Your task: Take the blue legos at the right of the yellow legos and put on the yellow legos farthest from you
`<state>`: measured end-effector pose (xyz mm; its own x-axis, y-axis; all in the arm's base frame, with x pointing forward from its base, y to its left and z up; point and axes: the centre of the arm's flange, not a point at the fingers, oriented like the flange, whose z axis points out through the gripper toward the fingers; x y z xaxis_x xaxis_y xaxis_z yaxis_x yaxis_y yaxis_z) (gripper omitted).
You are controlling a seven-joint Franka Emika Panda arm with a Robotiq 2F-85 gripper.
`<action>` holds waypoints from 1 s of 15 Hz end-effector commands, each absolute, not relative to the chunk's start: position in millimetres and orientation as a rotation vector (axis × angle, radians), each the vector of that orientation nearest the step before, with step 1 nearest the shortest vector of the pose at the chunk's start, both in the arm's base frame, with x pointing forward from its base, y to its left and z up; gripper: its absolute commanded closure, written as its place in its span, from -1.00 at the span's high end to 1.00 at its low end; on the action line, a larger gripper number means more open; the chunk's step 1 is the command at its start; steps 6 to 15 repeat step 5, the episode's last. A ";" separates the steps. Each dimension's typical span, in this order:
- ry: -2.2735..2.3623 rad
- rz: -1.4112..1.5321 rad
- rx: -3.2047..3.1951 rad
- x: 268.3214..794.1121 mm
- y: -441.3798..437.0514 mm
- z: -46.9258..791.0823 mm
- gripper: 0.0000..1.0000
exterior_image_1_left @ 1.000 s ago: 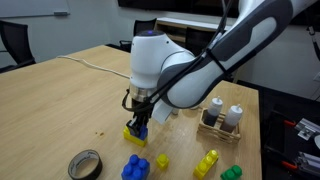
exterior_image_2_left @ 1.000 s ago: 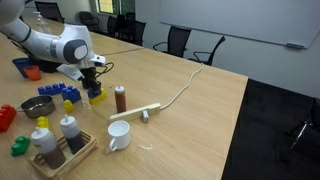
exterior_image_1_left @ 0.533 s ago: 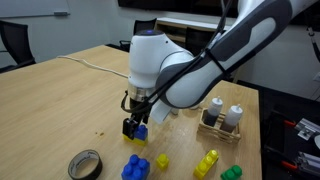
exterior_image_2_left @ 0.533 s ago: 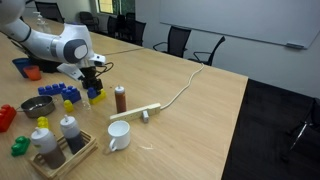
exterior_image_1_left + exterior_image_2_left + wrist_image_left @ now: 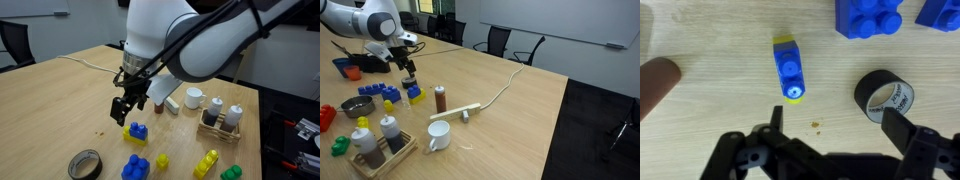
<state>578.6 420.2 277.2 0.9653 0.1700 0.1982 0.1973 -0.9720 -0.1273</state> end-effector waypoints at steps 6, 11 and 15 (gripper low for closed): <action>-0.272 -0.263 -2.982 576.0 415.1 270.7 1.00; -0.272 -0.263 -2.982 576.0 415.1 270.7 1.00; -0.272 -0.263 -2.982 576.0 415.1 270.7 1.00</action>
